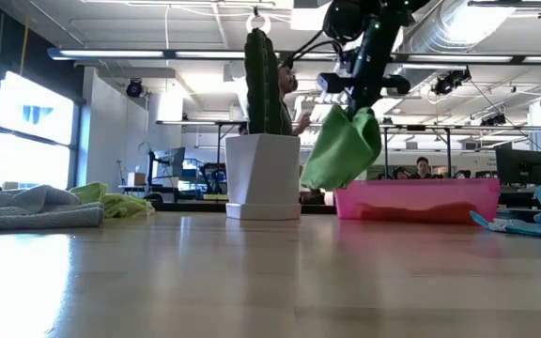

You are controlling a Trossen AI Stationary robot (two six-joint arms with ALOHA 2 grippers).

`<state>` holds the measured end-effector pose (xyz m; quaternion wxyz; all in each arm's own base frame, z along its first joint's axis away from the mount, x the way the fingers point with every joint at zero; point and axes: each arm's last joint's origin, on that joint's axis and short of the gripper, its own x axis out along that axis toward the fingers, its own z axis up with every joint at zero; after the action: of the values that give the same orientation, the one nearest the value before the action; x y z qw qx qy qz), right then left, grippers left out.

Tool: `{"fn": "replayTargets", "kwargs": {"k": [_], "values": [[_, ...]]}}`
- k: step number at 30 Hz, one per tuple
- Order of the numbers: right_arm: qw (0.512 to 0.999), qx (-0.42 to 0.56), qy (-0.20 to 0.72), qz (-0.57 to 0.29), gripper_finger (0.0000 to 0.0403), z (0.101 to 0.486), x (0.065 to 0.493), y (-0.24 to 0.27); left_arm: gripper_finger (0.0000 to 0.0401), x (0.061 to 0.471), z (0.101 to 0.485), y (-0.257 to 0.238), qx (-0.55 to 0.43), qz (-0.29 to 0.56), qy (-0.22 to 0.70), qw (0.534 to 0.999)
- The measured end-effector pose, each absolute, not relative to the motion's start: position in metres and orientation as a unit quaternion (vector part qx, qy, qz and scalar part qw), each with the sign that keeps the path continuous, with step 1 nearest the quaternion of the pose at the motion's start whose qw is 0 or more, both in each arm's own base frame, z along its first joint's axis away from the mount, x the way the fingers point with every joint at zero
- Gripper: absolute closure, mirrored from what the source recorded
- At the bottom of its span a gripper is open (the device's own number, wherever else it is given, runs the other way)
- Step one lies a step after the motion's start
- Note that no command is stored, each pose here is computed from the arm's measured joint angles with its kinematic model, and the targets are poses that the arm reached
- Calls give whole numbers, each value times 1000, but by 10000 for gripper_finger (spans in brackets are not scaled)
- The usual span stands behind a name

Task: Fold microfiber towels
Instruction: Put the green microfiber towel into the red bin

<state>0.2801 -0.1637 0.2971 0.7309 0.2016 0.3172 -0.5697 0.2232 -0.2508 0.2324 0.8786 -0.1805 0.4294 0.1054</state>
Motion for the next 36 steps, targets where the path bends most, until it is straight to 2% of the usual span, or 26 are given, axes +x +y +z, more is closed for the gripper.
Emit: {"fn": "replayTargets", "kwargs": {"k": [3,10,14,23,30,36], "values": [[702,222,349,-580,402,294,268,-163,224,223,232,-251,-180,104,429,879],[584,224,432,-650,402,286,239,-144,224,223,232,-251,-161,96,432,882],[554,232,432,-673,402,286,235,-134,224,223,232,-251,-156,94,433,883],[568,231,403,-679,402,283,246,-124,224,220,232,-253,-154,89,434,883],[648,232,320,-651,402,289,267,-140,224,218,232,-255,-155,87,434,883],[694,266,256,-618,402,298,275,-163,224,215,232,-257,-160,88,434,882]]}}
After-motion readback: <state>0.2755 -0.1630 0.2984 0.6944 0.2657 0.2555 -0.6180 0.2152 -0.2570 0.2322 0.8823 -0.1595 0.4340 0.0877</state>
